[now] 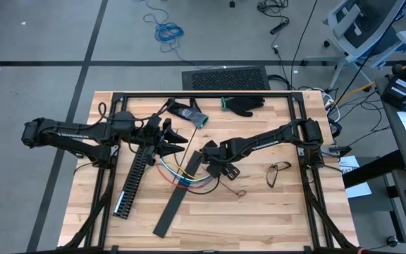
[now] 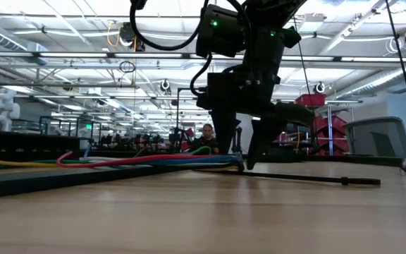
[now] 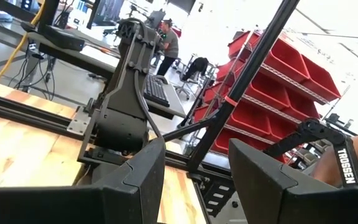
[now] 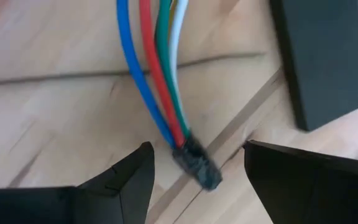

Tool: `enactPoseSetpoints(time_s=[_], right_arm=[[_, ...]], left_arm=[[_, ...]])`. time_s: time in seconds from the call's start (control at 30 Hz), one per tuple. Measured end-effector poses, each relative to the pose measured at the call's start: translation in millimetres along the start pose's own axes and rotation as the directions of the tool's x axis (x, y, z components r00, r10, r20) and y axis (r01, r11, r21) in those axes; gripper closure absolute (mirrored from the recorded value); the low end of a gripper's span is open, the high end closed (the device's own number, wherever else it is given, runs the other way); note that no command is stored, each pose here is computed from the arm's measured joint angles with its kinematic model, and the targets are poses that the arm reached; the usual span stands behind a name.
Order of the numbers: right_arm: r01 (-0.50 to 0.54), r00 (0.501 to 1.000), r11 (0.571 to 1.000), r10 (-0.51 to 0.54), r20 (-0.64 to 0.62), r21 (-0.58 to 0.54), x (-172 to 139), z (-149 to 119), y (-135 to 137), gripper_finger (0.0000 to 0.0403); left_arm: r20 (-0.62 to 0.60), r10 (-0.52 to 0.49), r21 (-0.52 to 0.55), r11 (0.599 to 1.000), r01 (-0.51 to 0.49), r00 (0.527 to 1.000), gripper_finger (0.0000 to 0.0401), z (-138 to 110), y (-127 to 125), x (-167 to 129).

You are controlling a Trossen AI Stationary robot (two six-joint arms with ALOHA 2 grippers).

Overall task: Ziptie cables
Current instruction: Put the cable wire on the table

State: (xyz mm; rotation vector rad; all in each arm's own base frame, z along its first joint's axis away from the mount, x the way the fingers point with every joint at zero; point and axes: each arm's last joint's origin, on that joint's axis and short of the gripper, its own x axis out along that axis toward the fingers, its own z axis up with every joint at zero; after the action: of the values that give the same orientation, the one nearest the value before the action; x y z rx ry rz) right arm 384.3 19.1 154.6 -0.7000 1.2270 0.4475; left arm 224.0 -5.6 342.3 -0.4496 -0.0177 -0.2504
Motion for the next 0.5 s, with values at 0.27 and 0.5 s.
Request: enactPoseSetpoints(time_s=[0.27, 0.5], right_arm=[[-0.051, 0.999, 0.999, 0.051, 0.004, 0.002, 11.9, 4.4, 6.9, 0.0186], [-0.071, 0.997, 0.988, 0.074, -0.022, 0.134, 24.1, 4.7, 11.1, 0.0294]], left_arm=[[0.006, 0.012, 0.0, 1.0, -0.012, 1.0, 0.0228, 0.1, 0.4, 0.0], [0.002, 0.014, 0.0, 1.0, -0.014, 1.0, 0.0228, -0.3, 0.6, 0.0]])
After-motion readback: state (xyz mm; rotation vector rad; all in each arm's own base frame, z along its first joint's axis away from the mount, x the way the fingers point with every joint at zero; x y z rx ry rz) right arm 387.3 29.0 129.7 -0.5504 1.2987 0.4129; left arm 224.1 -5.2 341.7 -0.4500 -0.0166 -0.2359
